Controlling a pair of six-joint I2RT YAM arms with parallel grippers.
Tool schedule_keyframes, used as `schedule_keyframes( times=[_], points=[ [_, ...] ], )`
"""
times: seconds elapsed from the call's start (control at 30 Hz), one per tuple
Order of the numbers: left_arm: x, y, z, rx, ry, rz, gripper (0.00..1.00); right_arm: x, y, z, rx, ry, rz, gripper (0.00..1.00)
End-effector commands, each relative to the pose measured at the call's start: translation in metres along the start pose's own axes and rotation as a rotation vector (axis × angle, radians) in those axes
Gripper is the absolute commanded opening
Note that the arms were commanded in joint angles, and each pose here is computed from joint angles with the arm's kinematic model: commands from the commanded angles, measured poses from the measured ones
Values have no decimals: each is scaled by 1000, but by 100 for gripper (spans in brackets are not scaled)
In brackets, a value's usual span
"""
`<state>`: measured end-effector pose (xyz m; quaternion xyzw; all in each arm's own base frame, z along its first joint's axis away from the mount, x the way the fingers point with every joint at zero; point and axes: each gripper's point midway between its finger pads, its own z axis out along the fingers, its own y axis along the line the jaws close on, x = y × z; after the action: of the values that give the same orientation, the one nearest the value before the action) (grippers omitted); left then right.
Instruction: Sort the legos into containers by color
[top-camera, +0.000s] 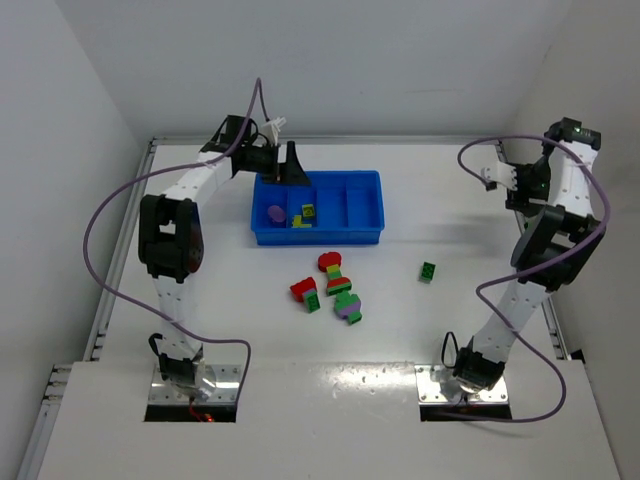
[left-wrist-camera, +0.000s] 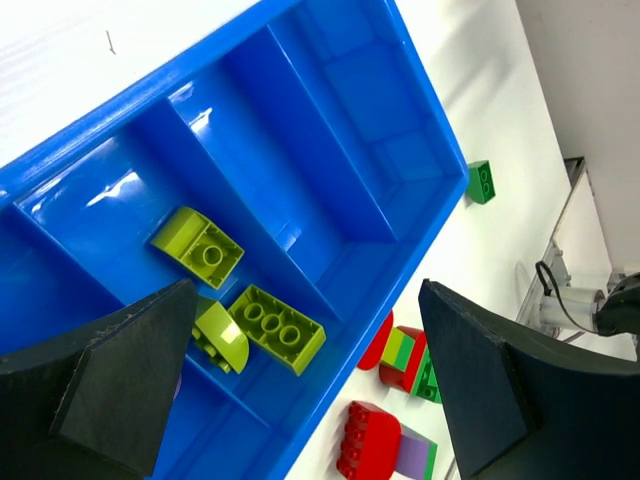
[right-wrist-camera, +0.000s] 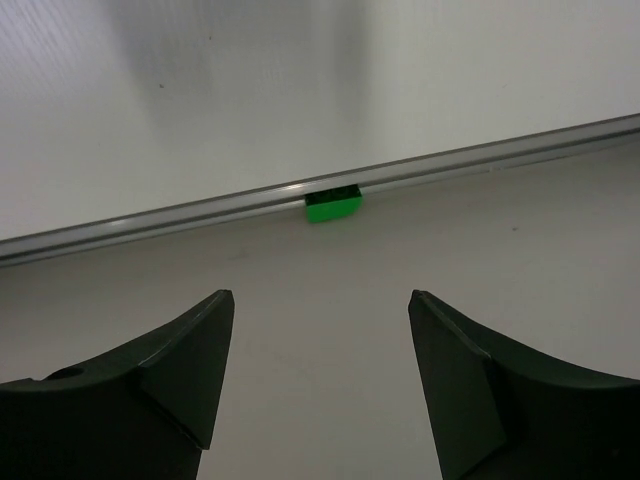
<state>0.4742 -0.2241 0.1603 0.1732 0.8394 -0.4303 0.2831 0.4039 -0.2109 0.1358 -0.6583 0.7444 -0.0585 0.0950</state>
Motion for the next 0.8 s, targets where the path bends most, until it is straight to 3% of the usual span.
schedule_keyframes(
  times=[0.0, 0.13, 0.5, 0.77],
  points=[
    [-20, -14, -8, -7, -26, 67, 100, 10, 15, 1, -62, -53, -79, 71],
    [-36, -17, -18, -58, -41, 110, 100, 20, 28, 15, -100, -90, -71, 71],
    [-30, -13, -14, -143, -6, 154, 100, 52, 60, 51, -177, -136, -85, 70],
    [-31, -11, -13, -170, -2, 190, 100, 67, 63, 74, -216, -91, -109, 70]
  ],
)
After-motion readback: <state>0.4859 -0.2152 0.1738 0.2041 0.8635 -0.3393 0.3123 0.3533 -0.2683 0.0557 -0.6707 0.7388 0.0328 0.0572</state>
